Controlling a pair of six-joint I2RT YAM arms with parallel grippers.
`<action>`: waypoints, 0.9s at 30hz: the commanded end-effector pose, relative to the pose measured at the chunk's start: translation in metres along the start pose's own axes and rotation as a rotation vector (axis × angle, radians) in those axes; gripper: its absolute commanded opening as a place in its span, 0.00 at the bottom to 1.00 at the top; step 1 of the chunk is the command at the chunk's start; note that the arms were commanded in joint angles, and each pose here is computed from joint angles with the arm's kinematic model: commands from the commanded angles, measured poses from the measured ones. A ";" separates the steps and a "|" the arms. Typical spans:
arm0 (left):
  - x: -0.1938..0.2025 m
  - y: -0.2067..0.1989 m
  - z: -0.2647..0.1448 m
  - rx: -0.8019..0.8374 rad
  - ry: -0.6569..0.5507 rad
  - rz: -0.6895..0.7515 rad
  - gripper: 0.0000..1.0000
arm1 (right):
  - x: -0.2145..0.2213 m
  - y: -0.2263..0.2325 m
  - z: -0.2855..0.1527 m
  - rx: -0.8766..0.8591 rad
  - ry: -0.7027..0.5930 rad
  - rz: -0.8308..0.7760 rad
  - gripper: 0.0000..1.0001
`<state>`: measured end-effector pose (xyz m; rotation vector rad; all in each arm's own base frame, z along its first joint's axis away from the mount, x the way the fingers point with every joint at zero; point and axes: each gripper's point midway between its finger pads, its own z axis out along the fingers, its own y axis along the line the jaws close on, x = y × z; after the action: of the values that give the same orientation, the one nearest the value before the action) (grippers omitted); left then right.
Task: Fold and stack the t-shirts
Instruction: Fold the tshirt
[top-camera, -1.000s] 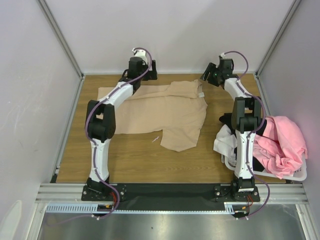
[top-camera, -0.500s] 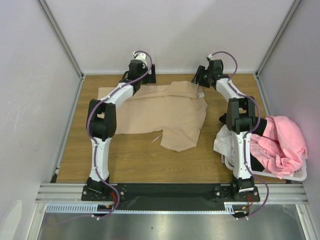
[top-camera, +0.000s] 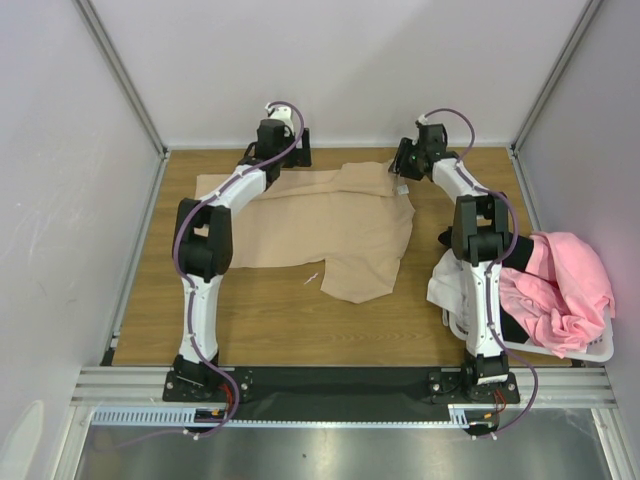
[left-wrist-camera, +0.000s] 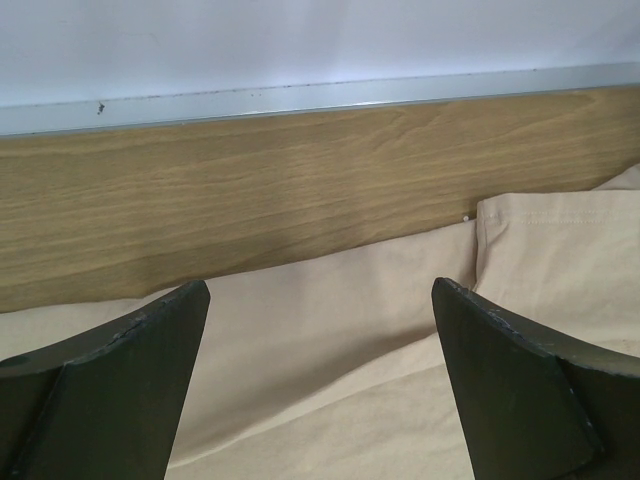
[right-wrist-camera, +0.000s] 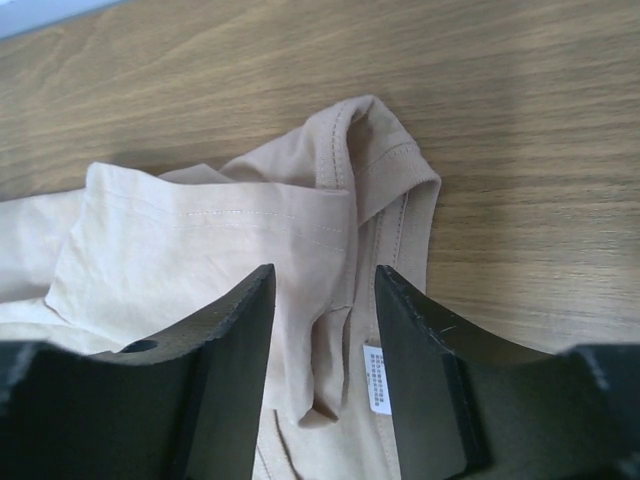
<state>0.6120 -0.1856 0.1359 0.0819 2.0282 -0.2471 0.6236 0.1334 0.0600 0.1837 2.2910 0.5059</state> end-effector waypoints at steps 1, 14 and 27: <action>-0.028 0.000 -0.009 0.010 -0.062 0.014 1.00 | -0.015 0.008 0.002 -0.020 -0.038 -0.018 0.49; -0.021 0.001 -0.007 0.015 -0.049 0.008 1.00 | -0.026 0.013 0.003 -0.026 -0.071 -0.044 0.30; -0.008 0.010 -0.005 -0.011 -0.016 -0.050 1.00 | -0.032 0.023 0.001 -0.039 -0.087 -0.082 0.00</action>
<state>0.6114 -0.1804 0.1309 0.0711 2.0406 -0.2495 0.6334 0.1385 0.0603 0.1474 2.2727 0.4975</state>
